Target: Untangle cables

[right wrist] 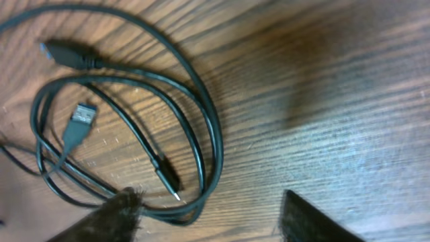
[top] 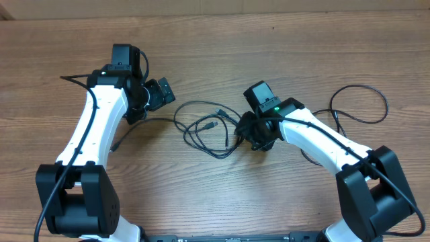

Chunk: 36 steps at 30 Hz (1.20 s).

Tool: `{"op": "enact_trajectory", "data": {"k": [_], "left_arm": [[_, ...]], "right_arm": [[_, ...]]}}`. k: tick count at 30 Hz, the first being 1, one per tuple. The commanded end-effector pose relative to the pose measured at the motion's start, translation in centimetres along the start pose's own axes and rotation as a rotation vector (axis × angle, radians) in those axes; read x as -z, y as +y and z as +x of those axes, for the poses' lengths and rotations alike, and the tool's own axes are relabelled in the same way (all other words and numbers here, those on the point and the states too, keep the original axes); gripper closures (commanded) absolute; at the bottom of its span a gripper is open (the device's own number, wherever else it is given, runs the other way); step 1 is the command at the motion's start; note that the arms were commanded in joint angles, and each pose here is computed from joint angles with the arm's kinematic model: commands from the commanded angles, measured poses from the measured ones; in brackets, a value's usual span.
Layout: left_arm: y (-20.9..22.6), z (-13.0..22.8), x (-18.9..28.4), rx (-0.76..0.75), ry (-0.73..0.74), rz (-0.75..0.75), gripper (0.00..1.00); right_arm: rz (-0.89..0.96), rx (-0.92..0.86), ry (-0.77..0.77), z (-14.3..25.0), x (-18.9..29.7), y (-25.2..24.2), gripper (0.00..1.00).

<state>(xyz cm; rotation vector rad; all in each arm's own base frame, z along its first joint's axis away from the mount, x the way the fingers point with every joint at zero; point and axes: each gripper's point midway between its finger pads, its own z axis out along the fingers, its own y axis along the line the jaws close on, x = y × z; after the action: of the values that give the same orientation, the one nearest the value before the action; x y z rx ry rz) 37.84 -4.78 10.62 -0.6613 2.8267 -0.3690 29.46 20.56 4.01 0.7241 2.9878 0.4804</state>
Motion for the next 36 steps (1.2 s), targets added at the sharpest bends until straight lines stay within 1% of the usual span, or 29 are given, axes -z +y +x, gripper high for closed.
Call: {"op": "enact_trajectory", "data": {"k": [1, 2, 6, 9, 13, 18, 22, 24, 27, 32, 36], "left_arm": [[0.4, 0.2, -0.5, 0.015, 0.01, -0.016, 0.01], [0.4, 0.2, -0.5, 0.015, 0.01, -0.016, 0.01], [0.4, 0.2, -0.5, 0.015, 0.01, -0.016, 0.01], [0.4, 0.2, -0.5, 0.015, 0.01, -0.016, 0.0], [0.3, 0.2, -0.5, 0.015, 0.009, -0.016, 0.01], [0.4, 0.2, -0.5, 0.015, 0.01, -0.016, 0.0], [0.3, 0.2, -0.5, 0.015, 0.01, -0.016, 0.0], [0.3, 0.2, -0.5, 0.015, 0.01, -0.016, 0.0], [0.3, 0.2, -0.5, 0.015, 0.009, -0.016, 0.0], [0.4, 0.2, -0.5, 0.015, 0.01, -0.016, 0.01], [0.4, 0.2, -0.5, 0.015, 0.01, -0.016, 0.0]], "right_arm": [[-0.019, -0.047, -0.007, 0.2, 0.6, 0.4, 0.49], [-0.018, -0.064, -0.006, 0.2, 0.6, 0.3, 0.53], [-0.011, -0.132, -0.005, 0.2, 0.6, 0.1, 0.57], [-0.006, -0.141, -0.013, 0.1, 0.6, 0.0, 0.58], [0.019, -0.215, -0.02, 0.1, 0.6, -0.5, 0.57], [0.014, -0.213, -0.022, 0.1, 0.5, -0.4, 0.59], [0.013, -0.24, -0.023, 0.2, 0.2, -0.7, 0.65], [0.01, -0.258, -0.023, 0.3, -0.1, -0.8, 0.66], [-0.007, -0.247, -0.028, 0.4, -0.7, -0.6, 0.7], [-0.027, -0.219, -0.032, 0.9, -1.1, 0.0, 0.71], [-0.027, -0.195, -0.066, 1.0, -1.3, 0.4, 0.75]]}}
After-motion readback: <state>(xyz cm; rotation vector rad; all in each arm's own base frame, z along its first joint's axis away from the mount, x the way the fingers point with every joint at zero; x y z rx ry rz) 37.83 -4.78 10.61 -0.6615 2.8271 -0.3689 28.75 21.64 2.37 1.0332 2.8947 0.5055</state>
